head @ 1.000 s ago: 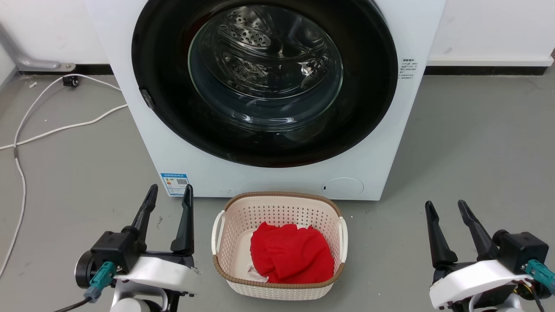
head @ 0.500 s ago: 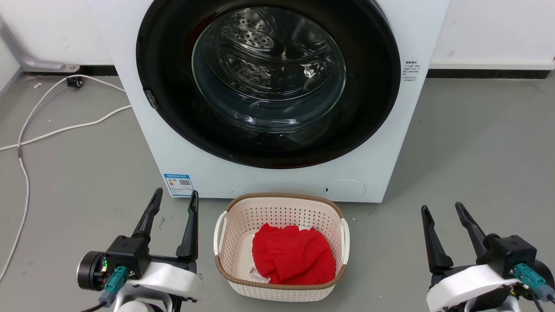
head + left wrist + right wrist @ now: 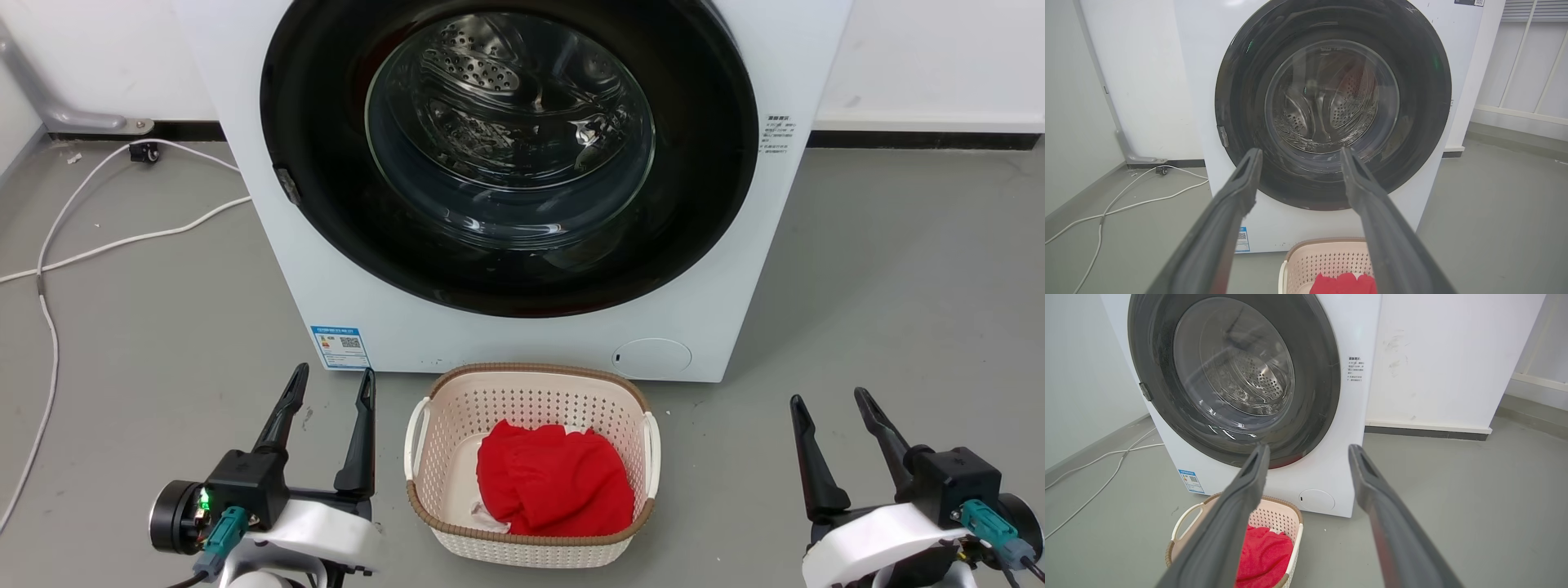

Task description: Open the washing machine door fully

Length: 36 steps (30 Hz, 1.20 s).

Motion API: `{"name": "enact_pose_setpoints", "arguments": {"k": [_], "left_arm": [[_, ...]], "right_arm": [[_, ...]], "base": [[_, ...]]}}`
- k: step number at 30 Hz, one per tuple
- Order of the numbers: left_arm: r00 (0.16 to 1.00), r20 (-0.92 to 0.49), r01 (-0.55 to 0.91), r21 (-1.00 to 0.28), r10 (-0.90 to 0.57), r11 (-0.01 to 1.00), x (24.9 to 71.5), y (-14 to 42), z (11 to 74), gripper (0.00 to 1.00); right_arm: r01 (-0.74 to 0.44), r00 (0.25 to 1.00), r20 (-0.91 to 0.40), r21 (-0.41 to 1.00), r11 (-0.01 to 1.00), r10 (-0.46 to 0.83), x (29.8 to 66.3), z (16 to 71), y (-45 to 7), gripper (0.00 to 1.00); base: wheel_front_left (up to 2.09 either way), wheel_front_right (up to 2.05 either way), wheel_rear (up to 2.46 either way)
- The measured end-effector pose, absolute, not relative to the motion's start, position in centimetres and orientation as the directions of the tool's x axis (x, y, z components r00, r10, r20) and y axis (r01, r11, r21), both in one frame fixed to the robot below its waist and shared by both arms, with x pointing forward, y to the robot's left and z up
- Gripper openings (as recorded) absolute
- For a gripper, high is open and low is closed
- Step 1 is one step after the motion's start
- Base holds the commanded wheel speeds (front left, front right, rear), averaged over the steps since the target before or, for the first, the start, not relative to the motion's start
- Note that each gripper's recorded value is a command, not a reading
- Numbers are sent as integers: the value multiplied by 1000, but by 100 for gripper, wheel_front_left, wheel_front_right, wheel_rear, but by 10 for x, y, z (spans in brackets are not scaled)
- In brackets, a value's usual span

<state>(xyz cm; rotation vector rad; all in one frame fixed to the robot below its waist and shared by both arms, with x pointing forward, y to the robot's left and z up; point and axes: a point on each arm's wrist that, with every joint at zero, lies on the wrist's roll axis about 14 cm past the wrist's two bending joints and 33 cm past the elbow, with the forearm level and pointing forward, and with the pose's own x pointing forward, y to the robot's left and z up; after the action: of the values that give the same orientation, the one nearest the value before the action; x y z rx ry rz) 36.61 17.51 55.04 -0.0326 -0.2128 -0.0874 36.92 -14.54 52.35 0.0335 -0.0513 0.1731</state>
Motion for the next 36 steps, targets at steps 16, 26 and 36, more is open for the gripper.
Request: {"name": "enact_pose_setpoints", "arguments": {"k": [16, 26, 36], "left_arm": [[979, 188, 87, -39, -78, 995, 367, 176, 542, 100], [983, 172, 77, -41, -69, 996, 368, 178, 537, 100], [984, 166, 70, -38, -62, 997, 369, 180, 535, 100]], "right_arm": [[-163, 987, 22, 74, 984, 161, 368, 514, -148, 0], [-120, 993, 32, 374, 919, 117, 366, 505, -152, 0], [-44, 999, 22, 656, 754, 39, 379, 496, -159, 0]], "base": [[0, 0, 0], [0, 0, 0], [0, 0, 0]]}}
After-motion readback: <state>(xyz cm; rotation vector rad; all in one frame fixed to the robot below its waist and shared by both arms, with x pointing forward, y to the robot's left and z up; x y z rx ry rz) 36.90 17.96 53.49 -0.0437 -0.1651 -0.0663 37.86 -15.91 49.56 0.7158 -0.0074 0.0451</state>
